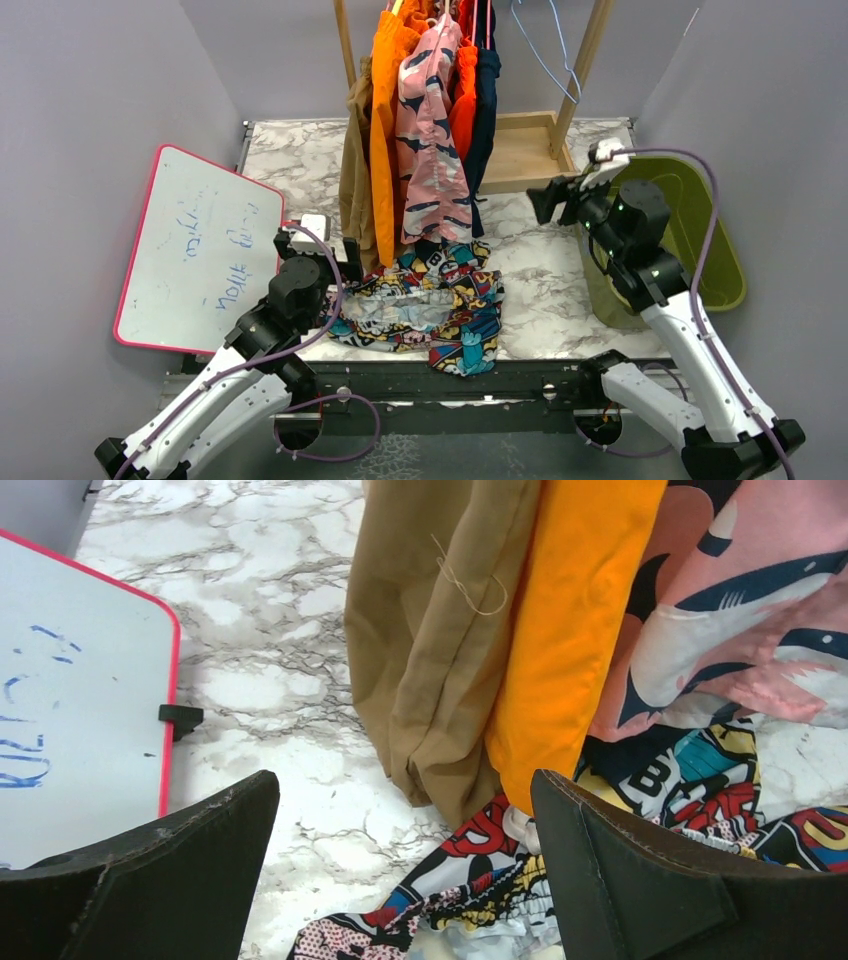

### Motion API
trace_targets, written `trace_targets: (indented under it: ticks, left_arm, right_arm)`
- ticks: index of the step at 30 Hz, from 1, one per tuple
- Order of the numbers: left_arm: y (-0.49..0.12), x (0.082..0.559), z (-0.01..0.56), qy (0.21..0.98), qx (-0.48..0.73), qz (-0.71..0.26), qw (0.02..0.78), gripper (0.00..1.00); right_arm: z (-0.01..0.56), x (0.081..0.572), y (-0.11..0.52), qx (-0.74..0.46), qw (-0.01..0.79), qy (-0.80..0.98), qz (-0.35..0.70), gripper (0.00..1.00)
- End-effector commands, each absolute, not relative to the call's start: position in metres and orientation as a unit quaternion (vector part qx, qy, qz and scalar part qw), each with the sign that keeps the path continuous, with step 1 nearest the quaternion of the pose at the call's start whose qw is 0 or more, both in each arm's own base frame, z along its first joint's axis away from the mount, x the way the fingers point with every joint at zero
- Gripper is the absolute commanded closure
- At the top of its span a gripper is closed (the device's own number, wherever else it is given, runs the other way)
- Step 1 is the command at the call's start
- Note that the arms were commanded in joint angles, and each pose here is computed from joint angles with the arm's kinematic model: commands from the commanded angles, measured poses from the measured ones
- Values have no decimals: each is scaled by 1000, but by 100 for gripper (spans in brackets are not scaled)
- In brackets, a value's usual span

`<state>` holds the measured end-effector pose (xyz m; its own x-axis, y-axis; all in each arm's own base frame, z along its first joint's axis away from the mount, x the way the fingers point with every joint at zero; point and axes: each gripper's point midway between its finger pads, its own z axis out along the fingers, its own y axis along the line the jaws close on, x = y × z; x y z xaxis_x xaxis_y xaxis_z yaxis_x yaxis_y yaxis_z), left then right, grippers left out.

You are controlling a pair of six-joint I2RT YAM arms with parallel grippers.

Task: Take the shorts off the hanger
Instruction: Adjust the shorts at the center of the board.

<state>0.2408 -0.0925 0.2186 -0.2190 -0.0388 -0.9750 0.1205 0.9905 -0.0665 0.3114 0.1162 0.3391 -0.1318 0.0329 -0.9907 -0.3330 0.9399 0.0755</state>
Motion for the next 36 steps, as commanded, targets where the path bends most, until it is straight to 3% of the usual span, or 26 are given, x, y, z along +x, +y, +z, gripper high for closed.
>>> trace_targets:
  ticks: [1,6,10,18,24,30,36]
  left_arm:
    - [-76,242,230,768,-16,-42,639,1]
    - [-71,243,227,769,-22,-28,638,1]
    - [-71,244,221,774,-20,-22,633,1]
    - [-65,244,221,776,-25,-9,630,1]
    - [-58,241,225,769,-42,-5,637,1]
    - [-53,239,228,765,-51,-2,642,1]
    - [-49,238,230,762,-60,1,645,1]
  right_arm:
    - [281,263,166,-221,572,743,269,22]
    - [237,218,204,-281,485,722,405,11]
    - [226,200,229,-322,440,710,445,11]
    - [161,148,317,-486,368,701,369,13]
    - [112,126,360,-584,358,652,325,16]
    - [74,131,384,-632,367,620,284,15]
    - [73,142,398,-637,398,602,272,15]
